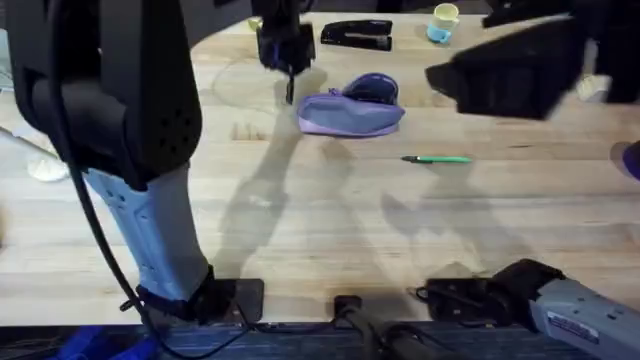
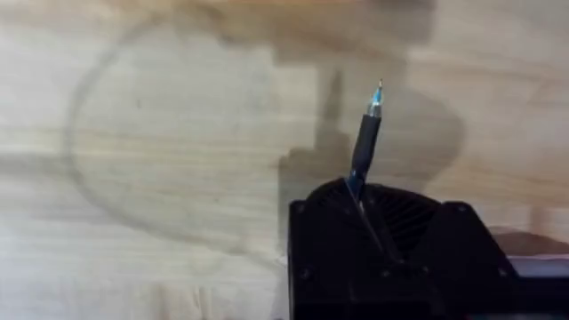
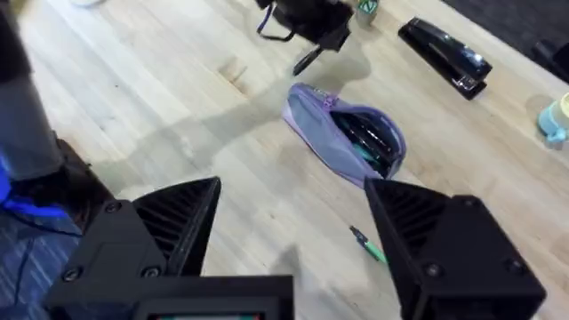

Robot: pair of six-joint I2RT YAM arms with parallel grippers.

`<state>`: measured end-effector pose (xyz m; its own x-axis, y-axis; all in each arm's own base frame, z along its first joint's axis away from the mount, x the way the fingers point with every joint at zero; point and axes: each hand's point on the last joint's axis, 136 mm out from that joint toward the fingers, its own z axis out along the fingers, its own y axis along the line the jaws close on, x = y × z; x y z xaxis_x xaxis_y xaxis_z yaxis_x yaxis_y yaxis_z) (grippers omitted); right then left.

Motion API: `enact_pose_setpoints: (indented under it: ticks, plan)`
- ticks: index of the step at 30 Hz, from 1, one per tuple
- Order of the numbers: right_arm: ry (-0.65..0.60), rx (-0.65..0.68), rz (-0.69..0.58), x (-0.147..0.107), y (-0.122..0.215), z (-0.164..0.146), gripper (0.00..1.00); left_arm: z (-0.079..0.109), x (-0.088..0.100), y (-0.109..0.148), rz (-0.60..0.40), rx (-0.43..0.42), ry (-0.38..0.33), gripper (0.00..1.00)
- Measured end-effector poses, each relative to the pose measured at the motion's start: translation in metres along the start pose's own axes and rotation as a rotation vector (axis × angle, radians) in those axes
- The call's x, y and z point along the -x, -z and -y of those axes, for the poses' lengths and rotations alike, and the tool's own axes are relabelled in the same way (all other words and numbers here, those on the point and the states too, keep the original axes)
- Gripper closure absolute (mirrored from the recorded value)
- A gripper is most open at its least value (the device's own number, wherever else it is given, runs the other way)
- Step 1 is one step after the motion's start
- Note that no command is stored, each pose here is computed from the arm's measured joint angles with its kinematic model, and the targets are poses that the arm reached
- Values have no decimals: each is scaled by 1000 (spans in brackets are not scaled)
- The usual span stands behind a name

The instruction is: Unzip the bag, pick up the pens from the table one at a time and place them inside, then zip the bag closed.

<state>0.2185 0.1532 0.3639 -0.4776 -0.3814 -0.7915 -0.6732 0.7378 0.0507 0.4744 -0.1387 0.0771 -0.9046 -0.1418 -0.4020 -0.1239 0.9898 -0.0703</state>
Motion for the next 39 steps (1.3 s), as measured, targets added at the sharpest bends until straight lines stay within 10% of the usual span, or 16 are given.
enact_pose_setpoints:
  ticks: [8,15,28,39]
  plan:
    - [-13,-3,24,-13,30,-10,5,31,53,47,154,-56,-157,959]
    - [-49,11,-81,-50,45,-20,5,81,58,104,270,-119,-436,956]
    - [-70,20,-156,-73,53,-25,5,154,-3,155,230,-513,-860,956]
    - [-68,-10,-163,-74,53,-20,4,171,-61,169,128,-709,-1115,956]
